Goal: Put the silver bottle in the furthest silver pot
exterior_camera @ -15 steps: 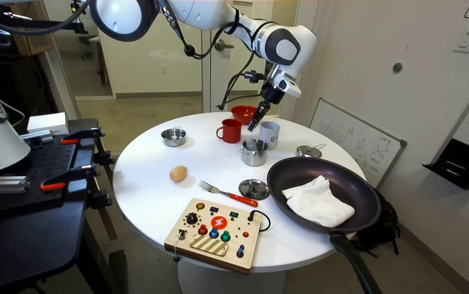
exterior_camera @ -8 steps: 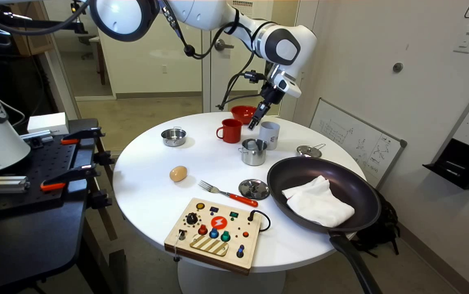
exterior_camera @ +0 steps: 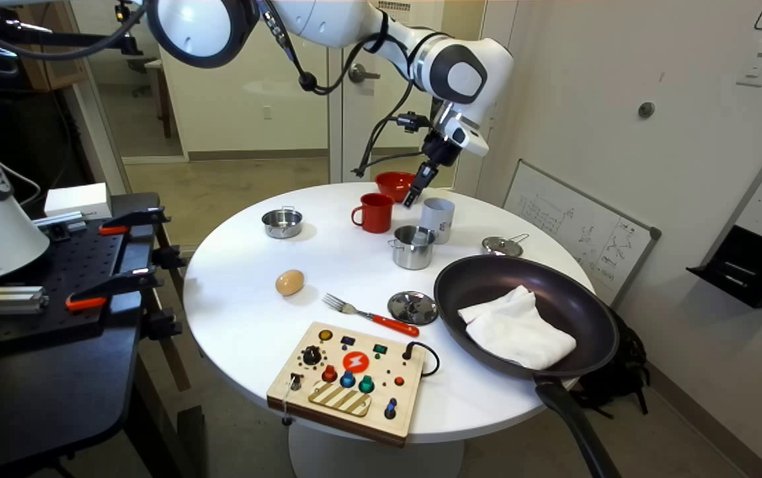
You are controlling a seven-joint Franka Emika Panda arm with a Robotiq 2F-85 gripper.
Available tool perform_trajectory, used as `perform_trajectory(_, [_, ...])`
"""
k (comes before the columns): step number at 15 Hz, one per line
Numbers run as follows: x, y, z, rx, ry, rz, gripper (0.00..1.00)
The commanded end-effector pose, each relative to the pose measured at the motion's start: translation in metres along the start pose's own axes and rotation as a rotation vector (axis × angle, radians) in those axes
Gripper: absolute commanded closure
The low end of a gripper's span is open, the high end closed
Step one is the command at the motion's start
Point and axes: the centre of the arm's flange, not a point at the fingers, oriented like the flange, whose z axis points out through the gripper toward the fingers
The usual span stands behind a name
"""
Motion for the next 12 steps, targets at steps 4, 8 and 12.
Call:
perform_trajectory(4, [-0.040, -0.006, -0.048, 0.055, 0.058, -0.070, 0.00])
perform_trajectory(8, [-0.077, -0.004, -0.067, 0.052, 0.072, -0.100, 0.00])
perform_trajectory(12, [-0.110, 0.006, -0.073, 0.051, 0.051, -0.157, 0.00])
